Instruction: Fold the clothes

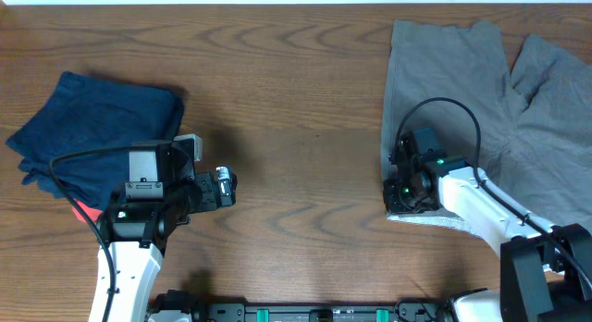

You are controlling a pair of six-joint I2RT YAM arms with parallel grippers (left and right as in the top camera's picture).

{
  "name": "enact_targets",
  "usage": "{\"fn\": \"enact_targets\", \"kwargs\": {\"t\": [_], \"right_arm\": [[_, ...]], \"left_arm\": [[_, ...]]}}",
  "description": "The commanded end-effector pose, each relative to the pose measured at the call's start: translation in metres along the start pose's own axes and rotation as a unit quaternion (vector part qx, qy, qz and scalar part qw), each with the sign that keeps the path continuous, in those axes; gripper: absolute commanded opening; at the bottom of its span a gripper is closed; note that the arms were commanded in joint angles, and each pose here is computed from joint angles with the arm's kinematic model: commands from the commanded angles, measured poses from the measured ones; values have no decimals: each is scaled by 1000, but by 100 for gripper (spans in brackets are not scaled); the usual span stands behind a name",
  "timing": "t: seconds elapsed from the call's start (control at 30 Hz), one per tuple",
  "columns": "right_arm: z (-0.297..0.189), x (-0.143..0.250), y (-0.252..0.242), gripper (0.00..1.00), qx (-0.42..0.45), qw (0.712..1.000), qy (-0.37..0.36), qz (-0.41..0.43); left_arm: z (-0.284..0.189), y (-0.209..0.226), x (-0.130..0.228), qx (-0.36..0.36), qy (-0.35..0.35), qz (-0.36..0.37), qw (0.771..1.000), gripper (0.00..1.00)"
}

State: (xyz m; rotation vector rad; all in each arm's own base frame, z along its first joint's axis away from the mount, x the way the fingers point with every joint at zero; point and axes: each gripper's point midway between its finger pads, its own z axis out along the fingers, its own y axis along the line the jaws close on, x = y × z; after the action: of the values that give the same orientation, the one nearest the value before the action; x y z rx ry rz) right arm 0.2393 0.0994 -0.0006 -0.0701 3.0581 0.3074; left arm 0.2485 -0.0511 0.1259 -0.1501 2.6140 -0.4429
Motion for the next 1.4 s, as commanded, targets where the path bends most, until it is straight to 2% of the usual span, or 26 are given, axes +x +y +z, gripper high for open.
{"fn": "enact_targets", "kwargs": {"t": [0.0, 0.07, 0.2, 0.33, 0.37, 0.4, 0.43, 0.47, 0.53, 0.63, 0.87, 0.9, 1.03, 1.13, 1.23, 1.37], "right_arm": [[2, 0, 19, 1, -16, 1000, -8, -15], [3, -3, 32, 1, -30, 999, -19, -35], [-2, -19, 86, 1, -119, 987, -63, -92], [-29, -46, 160, 1, -244, 944, -150, -162], [-38, -53, 175, 4, -266, 932, -176, -173], [-48, -61, 191, 11, -287, 918, -205, -184], [-57, -66, 203, 23, -301, 905, -229, -195], [-66, -71, 212, 27, -310, 893, -253, -207], [-74, -83, 216, 31, -304, 886, -284, -203], [-74, -92, 202, 59, -284, 894, -292, -185], [-76, -110, 117, 87, -197, 934, -282, -94], [-81, -113, 98, 99, -174, 939, -287, -72], [-103, -112, 25, 99, -82, 949, -303, 18], [-115, -96, -25, 99, -20, 951, -297, 81], [-121, -73, -62, 99, 25, 951, -277, 134], [-123, -48, -85, 99, 46, 951, -248, 176]], "left_arm": [[-2, -3, -3, 4, -3, -3, 1000, 98], [-2, -3, -3, 4, -3, -3, 1000, 98], [-2, -3, -3, 4, -3, -3, 1000, 98], [-2, -3, -3, 4, -3, -3, 1000, 98], [-2, -3, -3, 4, -3, -3, 1000, 98], [-2, -3, -3, 4, -3, -3, 1000, 98], [-2, -3, -3, 4, -4, -3, 1000, 98], [-2, -3, -3, 4, -3, -3, 1000, 98], [-2, -3, -3, 4, -3, -3, 1000, 98], [-2, -3, -3, 4, -3, -3, 1000, 98], [1, -10, -9, 25, -12, -37, 999, 98], [3, -18, -11, 44, -12, -36, 998, 98], [20, -40, -12, 83, 4, -17, 996, 98], [40, -53, -9, 93, 25, -3, 995, 98], [64, -66, -5, 104, 48, -6, 993, 98], [98, -82, 4, 112, 76, -9, 991, 98]]}}
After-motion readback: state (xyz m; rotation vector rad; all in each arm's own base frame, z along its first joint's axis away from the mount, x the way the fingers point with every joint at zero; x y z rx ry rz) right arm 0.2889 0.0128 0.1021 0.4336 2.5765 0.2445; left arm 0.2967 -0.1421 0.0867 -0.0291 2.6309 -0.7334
